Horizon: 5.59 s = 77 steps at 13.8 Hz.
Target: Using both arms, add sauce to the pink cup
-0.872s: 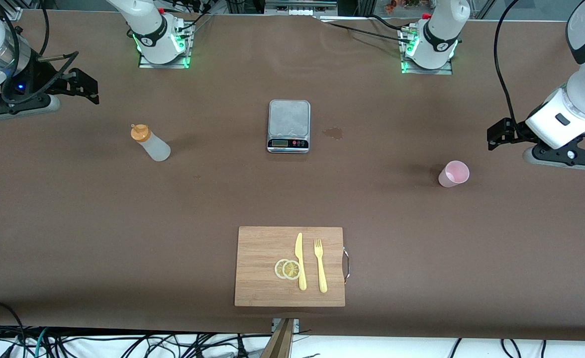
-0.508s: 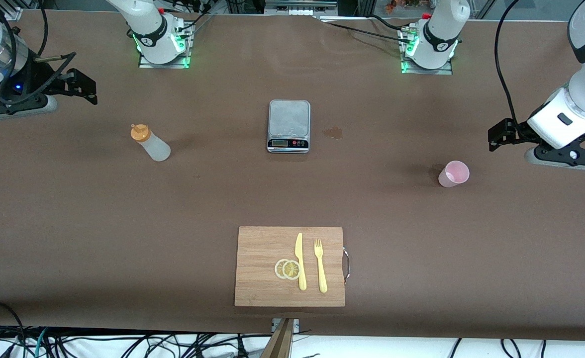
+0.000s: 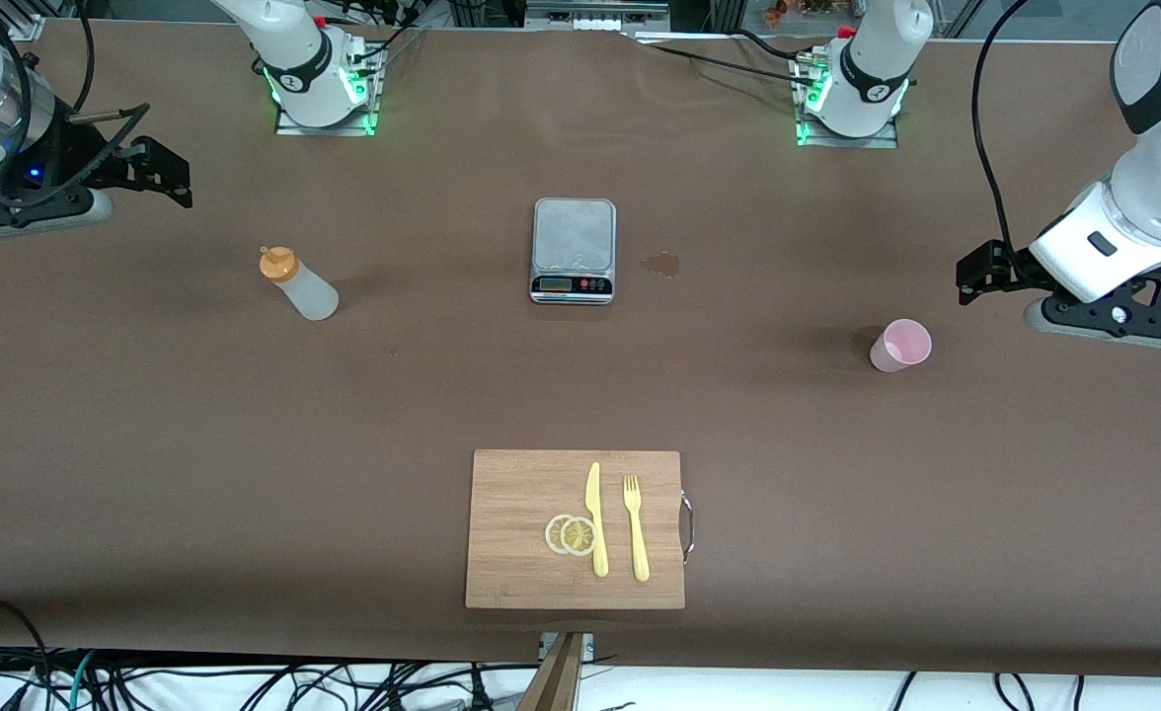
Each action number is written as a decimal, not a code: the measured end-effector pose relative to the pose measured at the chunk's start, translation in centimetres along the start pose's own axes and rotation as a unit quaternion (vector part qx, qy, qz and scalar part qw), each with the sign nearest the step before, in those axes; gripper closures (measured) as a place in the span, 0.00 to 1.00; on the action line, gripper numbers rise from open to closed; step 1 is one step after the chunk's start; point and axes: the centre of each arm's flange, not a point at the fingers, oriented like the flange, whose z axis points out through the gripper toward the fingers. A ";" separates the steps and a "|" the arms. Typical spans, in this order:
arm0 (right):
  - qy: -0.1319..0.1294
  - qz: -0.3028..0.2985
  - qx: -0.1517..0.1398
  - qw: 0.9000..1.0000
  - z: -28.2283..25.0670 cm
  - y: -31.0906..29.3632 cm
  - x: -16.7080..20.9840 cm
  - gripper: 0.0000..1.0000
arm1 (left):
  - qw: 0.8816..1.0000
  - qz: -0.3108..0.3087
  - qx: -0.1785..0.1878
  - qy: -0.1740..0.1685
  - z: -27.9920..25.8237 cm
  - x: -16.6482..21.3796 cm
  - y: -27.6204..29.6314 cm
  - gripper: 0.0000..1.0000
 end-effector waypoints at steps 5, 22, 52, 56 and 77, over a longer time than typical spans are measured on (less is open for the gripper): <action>0.000 0.000 0.000 1.000 0.0 0.0 0.0 0.00 | 1.000 0.000 0.000 0.001 -0.1 0.0 0.0 0.00; -0.014 -0.003 0.001 1.000 0.3 -0.3 -0.3 0.00 | 1.000 0.000 0.000 -0.003 0.4 0.2 0.0 0.00; -0.017 -0.006 0.001 1.000 0.7 -0.5 0.1 0.00 | 0.994 0.007 -0.028 -0.105 22.5 -0.2 -9.3 0.00; -0.018 -0.006 0.001 1.000 0.8 -0.5 0.1 0.00 | 0.994 0.026 -0.035 -0.102 27.8 -2.6 -9.2 0.00; -0.027 -0.014 0.001 1.000 1.7 -1.5 0.4 0.00 | 0.991 0.037 -0.056 -0.112 33.8 -3.2 -8.5 0.96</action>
